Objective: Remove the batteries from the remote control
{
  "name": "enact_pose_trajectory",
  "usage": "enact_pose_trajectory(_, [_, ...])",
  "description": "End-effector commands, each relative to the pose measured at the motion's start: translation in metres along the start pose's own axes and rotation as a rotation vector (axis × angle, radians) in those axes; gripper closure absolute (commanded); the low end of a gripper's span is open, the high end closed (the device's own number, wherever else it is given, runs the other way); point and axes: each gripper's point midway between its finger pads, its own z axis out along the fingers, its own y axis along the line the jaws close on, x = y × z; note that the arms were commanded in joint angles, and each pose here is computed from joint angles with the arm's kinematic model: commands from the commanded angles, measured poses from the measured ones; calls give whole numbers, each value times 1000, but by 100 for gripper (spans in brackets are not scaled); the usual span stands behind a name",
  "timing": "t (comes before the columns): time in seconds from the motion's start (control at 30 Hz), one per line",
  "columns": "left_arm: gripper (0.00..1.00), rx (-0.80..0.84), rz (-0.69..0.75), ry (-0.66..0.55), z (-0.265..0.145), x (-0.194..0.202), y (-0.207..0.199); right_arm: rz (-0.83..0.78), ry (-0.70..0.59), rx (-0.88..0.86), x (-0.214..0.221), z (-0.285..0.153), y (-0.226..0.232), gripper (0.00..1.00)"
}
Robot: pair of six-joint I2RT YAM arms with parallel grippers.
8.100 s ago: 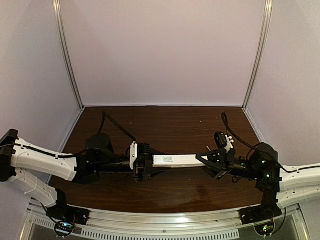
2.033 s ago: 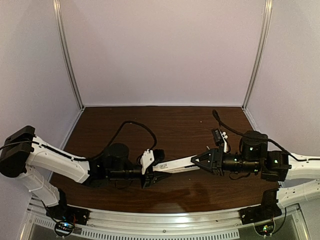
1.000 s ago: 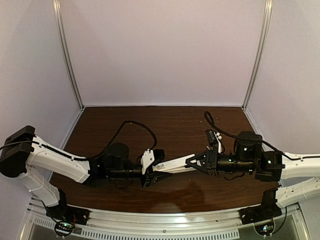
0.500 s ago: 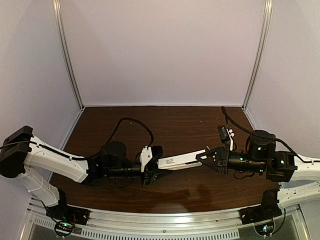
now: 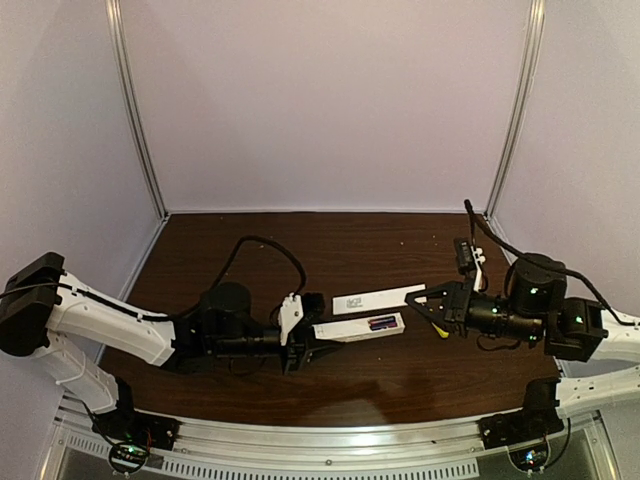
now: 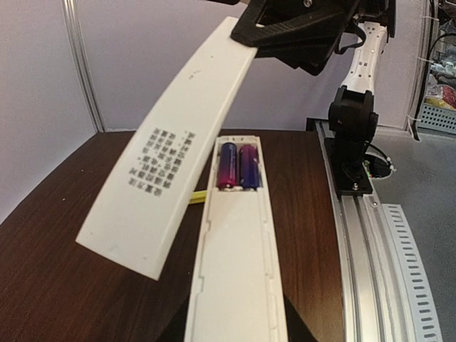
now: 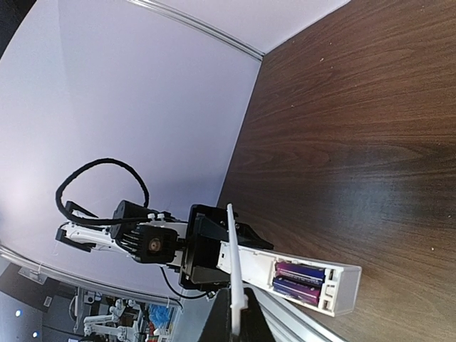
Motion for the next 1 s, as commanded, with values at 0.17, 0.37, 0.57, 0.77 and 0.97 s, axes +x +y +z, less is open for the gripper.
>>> enact_pose_trajectory(0.17, [100,-1,10,-86,-7,-24,0,-134,-196,187,-48,-26,-7,100])
enact_pose_trajectory(0.37, [100,3,12,-87,-7,-24,-1,-245,-329,367,-78,-53,-23,100])
enact_pose_trajectory(0.57, [100,4,11,-87,-7,-25,-1,-343,-444,600,-103,-78,-47,100])
enact_pose_trajectory(0.77, [100,7,11,-86,-6,-24,-2,-473,-495,856,-123,-93,-66,100])
enact_pose_trajectory(0.97, [100,10,10,-84,-5,-23,-2,-528,-451,1062,-139,-89,-94,100])
